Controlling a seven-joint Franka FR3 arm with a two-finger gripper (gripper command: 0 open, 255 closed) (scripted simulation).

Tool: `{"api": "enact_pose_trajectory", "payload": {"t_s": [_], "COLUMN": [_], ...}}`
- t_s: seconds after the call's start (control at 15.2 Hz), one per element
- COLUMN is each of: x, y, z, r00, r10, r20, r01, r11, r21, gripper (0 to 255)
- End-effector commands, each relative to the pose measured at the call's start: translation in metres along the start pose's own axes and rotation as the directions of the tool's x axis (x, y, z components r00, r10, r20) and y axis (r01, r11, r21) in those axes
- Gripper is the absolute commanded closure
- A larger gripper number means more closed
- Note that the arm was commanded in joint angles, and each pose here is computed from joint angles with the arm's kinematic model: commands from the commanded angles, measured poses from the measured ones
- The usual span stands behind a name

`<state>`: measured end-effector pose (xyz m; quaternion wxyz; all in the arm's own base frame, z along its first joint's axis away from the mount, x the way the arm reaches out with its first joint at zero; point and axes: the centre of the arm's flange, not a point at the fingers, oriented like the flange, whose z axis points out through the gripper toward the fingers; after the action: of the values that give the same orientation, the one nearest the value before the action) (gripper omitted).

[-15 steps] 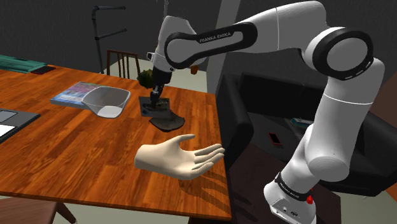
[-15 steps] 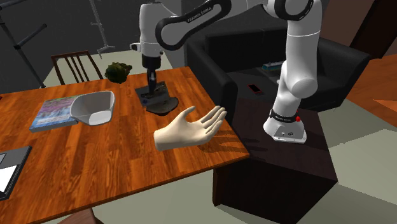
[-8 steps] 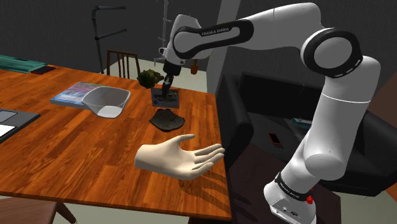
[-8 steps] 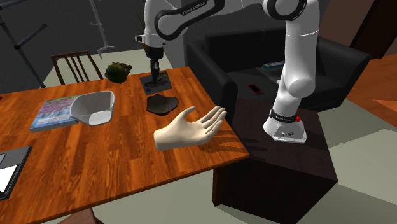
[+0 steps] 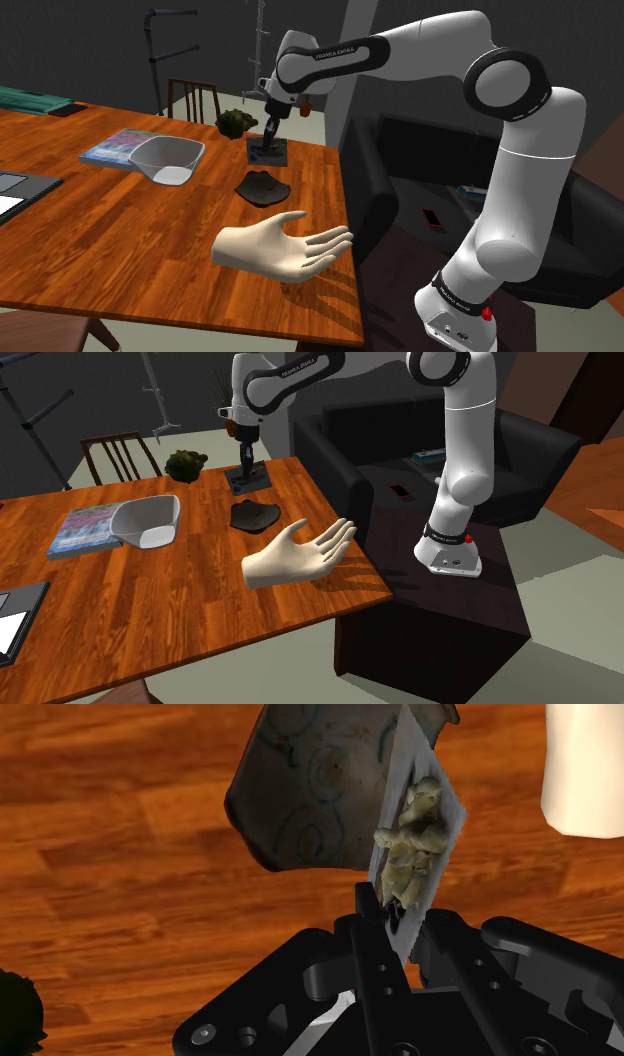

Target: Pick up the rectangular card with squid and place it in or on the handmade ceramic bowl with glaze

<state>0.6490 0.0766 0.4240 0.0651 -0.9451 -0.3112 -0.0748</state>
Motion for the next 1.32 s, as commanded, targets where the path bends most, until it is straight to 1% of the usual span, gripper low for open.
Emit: {"api": "enact_pose_trajectory", "payload": {"t_s": [0.0, 0.73, 1.25], "x": [-0.003, -0.014, -0.014], "y": [0.002, 0.006, 0.007], "z": [0.010, 0.067, 0.069], "r00": [1.000, 1.000, 1.000], "r10": [0.000, 0.000, 0.000], "r20": [0.000, 0.000, 0.000], "r01": [0.000, 0.000, 0.000], "r11": [1.000, 1.000, 1.000], "r21": [0.000, 0.000, 0.000], "gripper": [255, 255, 255]}}
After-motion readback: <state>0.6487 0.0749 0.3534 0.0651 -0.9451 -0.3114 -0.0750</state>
